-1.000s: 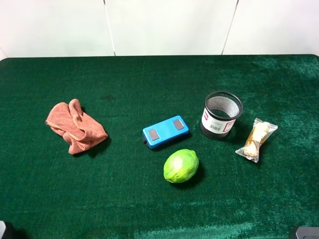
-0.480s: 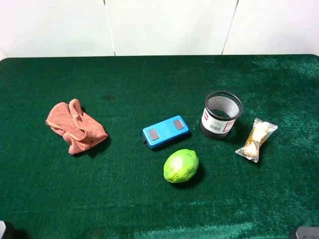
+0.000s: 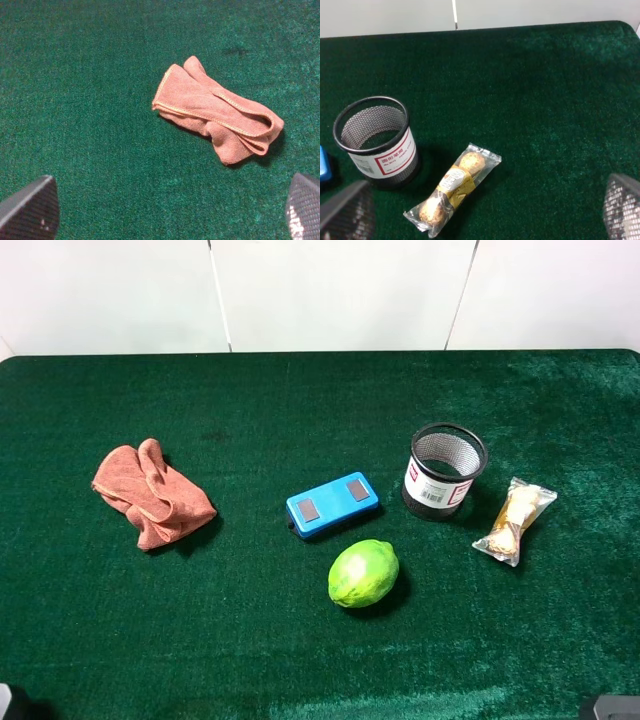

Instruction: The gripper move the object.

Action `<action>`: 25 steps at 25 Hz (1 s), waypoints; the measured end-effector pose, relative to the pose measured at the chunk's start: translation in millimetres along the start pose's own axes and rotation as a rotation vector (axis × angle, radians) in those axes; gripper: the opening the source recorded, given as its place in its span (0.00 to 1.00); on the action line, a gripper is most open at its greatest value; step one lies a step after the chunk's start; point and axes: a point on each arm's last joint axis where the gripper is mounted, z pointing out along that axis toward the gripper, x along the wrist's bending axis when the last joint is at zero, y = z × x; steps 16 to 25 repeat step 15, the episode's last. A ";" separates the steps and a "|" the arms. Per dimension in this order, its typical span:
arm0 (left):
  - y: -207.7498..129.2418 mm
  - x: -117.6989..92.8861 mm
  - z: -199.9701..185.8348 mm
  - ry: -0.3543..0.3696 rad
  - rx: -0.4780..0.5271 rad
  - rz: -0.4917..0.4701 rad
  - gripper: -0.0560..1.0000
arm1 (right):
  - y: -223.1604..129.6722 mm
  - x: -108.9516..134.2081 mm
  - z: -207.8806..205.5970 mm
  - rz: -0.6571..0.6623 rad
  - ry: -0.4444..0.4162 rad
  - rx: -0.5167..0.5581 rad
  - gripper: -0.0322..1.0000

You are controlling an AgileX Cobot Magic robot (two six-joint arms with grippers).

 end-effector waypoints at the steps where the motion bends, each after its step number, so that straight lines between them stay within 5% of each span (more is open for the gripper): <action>1: 0.0 0.0 0.0 0.000 0.000 0.000 0.92 | 0.0 -0.2 0.0 0.002 -0.002 0.000 0.70; 25: 0.0 0.0 0.0 0.000 0.000 0.000 0.92 | -0.3 -4.4 0.0 0.058 -0.048 0.001 0.70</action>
